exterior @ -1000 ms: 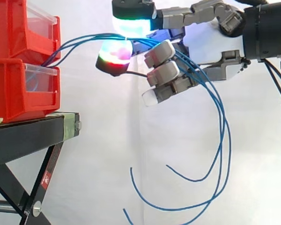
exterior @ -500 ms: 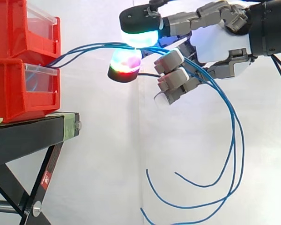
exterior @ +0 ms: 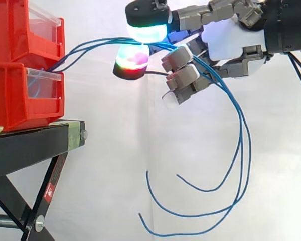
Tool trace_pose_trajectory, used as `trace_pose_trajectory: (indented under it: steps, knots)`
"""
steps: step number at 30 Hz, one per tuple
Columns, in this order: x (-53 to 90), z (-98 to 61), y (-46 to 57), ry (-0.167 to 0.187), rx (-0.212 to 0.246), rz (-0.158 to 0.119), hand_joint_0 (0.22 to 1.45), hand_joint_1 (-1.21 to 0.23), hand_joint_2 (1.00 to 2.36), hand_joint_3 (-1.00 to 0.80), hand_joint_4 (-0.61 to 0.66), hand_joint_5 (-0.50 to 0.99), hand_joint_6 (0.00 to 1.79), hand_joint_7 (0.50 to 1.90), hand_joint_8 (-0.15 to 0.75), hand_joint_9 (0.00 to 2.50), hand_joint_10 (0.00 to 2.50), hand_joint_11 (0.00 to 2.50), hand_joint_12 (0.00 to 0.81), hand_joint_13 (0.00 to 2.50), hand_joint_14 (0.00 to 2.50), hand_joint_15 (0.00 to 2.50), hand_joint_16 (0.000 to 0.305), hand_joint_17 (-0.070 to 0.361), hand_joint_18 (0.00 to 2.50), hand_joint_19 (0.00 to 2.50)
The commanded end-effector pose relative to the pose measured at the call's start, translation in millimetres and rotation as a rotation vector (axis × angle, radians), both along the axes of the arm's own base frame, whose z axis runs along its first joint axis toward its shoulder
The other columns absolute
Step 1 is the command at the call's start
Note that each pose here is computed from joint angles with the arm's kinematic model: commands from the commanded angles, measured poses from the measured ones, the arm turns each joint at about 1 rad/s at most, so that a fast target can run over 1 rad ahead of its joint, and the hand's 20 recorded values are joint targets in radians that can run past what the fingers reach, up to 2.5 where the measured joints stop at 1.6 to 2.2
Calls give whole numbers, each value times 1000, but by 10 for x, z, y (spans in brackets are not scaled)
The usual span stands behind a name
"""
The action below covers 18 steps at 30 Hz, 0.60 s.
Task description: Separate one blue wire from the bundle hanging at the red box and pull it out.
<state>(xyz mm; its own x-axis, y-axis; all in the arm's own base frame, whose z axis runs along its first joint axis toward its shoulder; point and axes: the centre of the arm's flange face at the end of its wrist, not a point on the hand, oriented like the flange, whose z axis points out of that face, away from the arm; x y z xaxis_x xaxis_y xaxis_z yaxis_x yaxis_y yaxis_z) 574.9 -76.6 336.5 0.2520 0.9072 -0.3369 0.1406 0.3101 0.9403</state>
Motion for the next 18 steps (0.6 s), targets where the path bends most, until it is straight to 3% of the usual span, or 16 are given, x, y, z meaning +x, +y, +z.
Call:
trace_pose_trajectory:
  steps: [1,18]
  knots:
    - [4,15,-1,-2,0,0,619,-818,1021,-208,173,-189,883,843,361,1354,19,1396,421,1300,12,1541,45,102,874,532]
    - [-11,17,26,6,-1,1,628,-902,1012,-342,217,-205,900,843,357,1287,16,1379,425,1280,12,1542,47,106,860,531]
